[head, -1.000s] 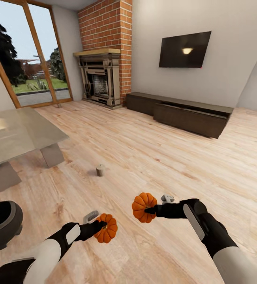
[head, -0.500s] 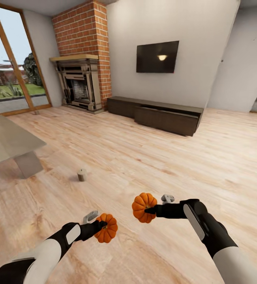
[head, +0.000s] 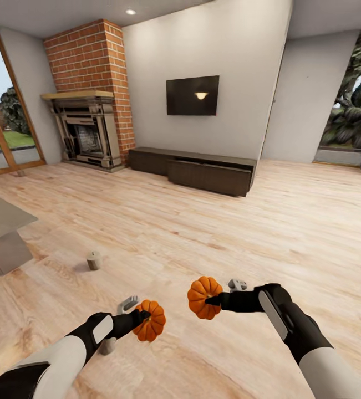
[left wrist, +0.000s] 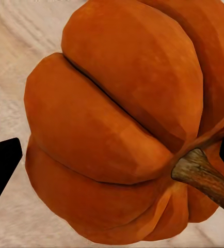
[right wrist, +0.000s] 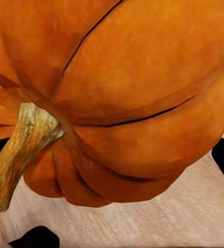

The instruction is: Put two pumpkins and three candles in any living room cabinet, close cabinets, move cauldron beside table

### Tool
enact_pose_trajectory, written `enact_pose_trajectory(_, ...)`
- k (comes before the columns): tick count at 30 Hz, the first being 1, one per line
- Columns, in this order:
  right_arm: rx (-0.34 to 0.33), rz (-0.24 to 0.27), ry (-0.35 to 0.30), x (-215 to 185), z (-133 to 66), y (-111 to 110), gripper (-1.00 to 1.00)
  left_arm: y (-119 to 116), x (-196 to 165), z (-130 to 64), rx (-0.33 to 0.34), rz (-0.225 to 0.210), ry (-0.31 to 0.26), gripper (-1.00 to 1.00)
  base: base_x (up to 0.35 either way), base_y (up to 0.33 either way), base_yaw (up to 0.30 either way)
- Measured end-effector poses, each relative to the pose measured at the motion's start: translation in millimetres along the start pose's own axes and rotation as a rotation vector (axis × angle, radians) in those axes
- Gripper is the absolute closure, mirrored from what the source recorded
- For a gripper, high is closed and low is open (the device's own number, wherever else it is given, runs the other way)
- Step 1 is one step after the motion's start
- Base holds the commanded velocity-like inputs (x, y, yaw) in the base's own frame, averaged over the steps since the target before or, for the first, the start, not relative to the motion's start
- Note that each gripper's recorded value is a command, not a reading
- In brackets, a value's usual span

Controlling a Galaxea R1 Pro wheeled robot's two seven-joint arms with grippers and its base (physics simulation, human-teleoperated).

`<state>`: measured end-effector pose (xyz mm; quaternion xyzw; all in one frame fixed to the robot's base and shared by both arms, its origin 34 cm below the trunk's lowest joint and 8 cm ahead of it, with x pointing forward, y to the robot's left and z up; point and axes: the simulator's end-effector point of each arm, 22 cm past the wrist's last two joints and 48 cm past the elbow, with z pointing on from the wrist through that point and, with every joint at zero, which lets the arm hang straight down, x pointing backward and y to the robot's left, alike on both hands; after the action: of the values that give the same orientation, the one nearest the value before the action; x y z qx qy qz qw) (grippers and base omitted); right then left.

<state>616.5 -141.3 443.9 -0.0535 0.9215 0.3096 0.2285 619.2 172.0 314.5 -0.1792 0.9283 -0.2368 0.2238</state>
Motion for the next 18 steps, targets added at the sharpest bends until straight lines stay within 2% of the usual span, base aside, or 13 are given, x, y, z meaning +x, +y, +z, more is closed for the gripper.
enact_pose_trajectory(6,-0.003,-0.009,-0.016,-6.1,-8.1,6.7,1.00,-9.9,-8.0,-8.0,0.015,0.001,-0.020,1.00,0.000,0.000,-0.074)
enact_pose_trajectory(10,0.000,-0.010,-0.013,-10.7,-11.1,9.3,1.00,-14.5,-11.6,-12.1,0.015,-0.001,-0.017,1.00,0.000,0.000,-0.158)
enact_pose_trajectory(12,0.001,-0.022,-0.036,-18.5,-12.7,10.3,1.00,-16.6,-12.9,-14.1,0.014,-0.002,-0.014,1.00,0.000,0.000,-0.136)
enact_pose_trajectory(18,-0.001,-0.029,-0.059,-31.5,-18.0,14.5,1.00,-23.5,-15.8,-19.3,0.013,-0.007,-0.004,1.00,0.000,0.000,-0.032)
